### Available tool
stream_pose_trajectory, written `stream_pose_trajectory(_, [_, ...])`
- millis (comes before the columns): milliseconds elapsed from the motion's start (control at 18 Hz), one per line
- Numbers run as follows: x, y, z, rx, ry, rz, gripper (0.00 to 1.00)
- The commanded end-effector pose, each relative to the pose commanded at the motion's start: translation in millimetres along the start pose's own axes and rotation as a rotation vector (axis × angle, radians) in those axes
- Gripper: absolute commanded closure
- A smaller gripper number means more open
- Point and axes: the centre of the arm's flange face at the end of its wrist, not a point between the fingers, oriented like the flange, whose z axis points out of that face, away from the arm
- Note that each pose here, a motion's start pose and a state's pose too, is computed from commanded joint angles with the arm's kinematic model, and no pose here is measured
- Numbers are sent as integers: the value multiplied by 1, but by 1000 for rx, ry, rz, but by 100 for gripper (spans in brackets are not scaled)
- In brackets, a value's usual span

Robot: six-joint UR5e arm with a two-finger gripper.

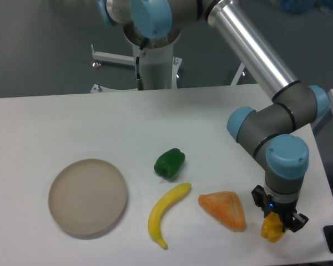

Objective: Place the yellow pepper on the plate
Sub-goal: 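Close the gripper on the small yellow pepper and lift it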

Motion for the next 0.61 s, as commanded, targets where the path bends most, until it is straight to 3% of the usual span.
stream_pose_trajectory(611, [24, -14, -32, -10, 38, 11, 62])
